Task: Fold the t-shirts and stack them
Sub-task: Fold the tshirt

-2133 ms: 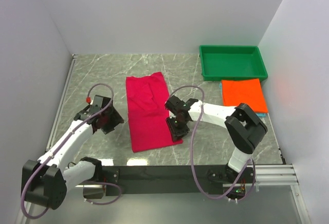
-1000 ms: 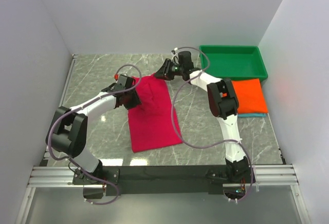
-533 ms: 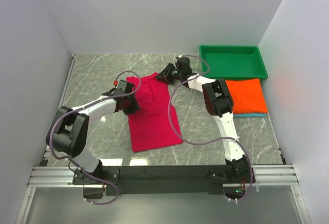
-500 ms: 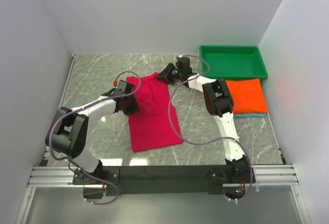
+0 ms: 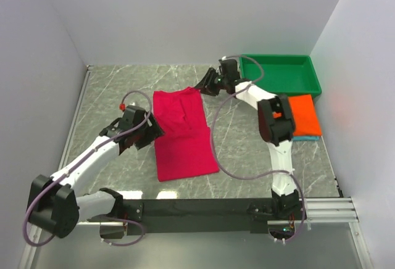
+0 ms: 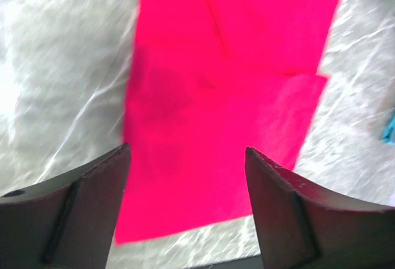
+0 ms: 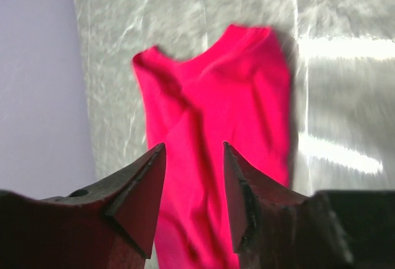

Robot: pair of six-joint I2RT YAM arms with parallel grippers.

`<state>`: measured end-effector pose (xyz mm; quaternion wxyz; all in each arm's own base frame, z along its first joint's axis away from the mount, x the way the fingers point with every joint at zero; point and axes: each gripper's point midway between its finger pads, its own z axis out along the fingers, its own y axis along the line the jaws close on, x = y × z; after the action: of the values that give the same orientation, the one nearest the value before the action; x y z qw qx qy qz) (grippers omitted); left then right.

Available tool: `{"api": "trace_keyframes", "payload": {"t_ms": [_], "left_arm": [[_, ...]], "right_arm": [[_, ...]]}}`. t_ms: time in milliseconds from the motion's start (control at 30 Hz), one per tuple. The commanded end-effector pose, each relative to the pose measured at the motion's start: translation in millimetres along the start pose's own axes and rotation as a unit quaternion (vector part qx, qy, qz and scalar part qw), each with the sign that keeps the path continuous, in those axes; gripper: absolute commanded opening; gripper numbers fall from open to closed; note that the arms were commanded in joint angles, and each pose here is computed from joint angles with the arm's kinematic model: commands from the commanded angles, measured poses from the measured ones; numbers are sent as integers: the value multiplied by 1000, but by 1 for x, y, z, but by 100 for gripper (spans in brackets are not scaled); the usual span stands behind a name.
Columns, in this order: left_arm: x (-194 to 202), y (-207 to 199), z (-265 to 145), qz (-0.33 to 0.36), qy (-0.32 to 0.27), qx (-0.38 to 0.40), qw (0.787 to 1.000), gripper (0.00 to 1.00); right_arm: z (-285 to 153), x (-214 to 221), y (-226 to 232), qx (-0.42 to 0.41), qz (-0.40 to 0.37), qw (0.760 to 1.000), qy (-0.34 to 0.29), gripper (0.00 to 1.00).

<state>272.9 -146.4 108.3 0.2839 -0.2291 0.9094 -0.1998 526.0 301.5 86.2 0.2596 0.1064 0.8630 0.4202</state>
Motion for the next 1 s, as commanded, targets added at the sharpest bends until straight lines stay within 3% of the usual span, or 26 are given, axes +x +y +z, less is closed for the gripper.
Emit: {"api": "trace_keyframes", "payload": {"t_ms": [0,267,400,533,767,967], "left_arm": [[26,27,-11,-17,35,-36,999,81],[66,51,-20,-15,100,-51,994,86],[82,56,-22,-2,129,-66,990,86],[101,58,-22,9,146,-87,985,84],[132,63,-16,20,179,-102,978,69],[140,65,-11,28,187,-114,975,65]], "right_arm": [[-68,-3,24,54,-73,996,-21,50],[-145,108,-28,195,-104,974,58,56],[-181,177,-48,274,-132,946,114,61],[-196,228,-59,296,-134,934,144,63],[-205,272,-68,284,-107,932,198,57],[-207,282,-71,288,-100,929,211,56]]}}
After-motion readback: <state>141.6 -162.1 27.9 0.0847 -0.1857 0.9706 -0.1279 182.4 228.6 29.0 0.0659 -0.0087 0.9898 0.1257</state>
